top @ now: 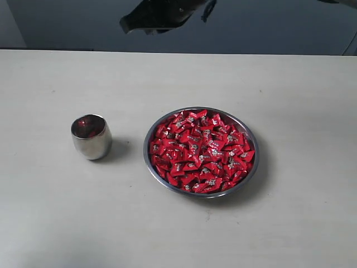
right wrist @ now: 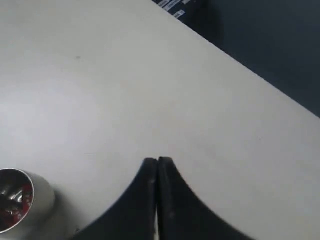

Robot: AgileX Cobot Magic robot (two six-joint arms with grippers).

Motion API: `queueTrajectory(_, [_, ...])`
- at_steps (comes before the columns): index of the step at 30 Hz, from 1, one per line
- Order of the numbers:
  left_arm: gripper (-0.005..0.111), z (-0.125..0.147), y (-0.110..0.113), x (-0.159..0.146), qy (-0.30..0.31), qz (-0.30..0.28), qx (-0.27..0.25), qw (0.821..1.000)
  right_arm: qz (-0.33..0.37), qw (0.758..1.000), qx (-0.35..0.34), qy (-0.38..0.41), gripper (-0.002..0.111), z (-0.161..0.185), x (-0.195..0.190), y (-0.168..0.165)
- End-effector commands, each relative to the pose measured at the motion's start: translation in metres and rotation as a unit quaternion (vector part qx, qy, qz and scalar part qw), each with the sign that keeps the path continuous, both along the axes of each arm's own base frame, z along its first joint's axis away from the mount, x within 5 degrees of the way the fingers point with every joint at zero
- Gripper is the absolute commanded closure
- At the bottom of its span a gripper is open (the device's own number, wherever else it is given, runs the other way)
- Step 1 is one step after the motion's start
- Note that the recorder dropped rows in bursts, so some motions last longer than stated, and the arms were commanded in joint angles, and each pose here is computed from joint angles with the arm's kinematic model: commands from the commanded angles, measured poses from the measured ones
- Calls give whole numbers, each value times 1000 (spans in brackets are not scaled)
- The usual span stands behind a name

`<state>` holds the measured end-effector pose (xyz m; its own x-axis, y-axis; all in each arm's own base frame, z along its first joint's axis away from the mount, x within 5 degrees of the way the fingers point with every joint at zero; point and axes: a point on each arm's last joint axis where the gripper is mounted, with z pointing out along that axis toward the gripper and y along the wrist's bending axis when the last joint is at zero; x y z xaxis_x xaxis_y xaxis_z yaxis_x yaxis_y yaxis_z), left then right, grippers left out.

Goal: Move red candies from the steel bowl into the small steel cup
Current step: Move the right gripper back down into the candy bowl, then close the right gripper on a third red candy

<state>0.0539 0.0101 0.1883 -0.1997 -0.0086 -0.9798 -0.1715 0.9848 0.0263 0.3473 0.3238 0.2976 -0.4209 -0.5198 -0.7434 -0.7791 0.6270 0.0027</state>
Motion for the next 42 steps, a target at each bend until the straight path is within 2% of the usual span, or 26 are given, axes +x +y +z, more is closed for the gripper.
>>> queueTrajectory(1, [106,-1,0,0,-1,1,0,1000,-21,999,11,-30,109,-8,-12,-27])
queueTrajectory(9, [106,-1,0,0,-1,1,0,1000,-76,995,-50,28,109,-61,-22,-99])
queueTrajectory(14, [106,-1,0,0,-1,1,0,1000,-46,987,-121,100,109,-85,-32,-119])
queueTrajectory(17, [106,-1,0,0,-1,1,0,1000,-36,980,-132,141,109,-93,-37,-118])
queueTrajectory(25, [106,-1,0,0,-1,1,0,1000,-72,970,-41,229,109,-100,-41,-104])
queueTrajectory(30, [106,-1,0,0,-1,1,0,1000,-72,960,-43,267,109,-116,-42,-100])
queueTrajectory(34, [106,-1,0,0,-1,1,0,1000,-57,958,-56,276,109,-127,-48,-88])
queueTrajectory(42, [106,-1,0,0,-1,1,0,1000,-8,967,-82,240,109,-129,-62,-56])
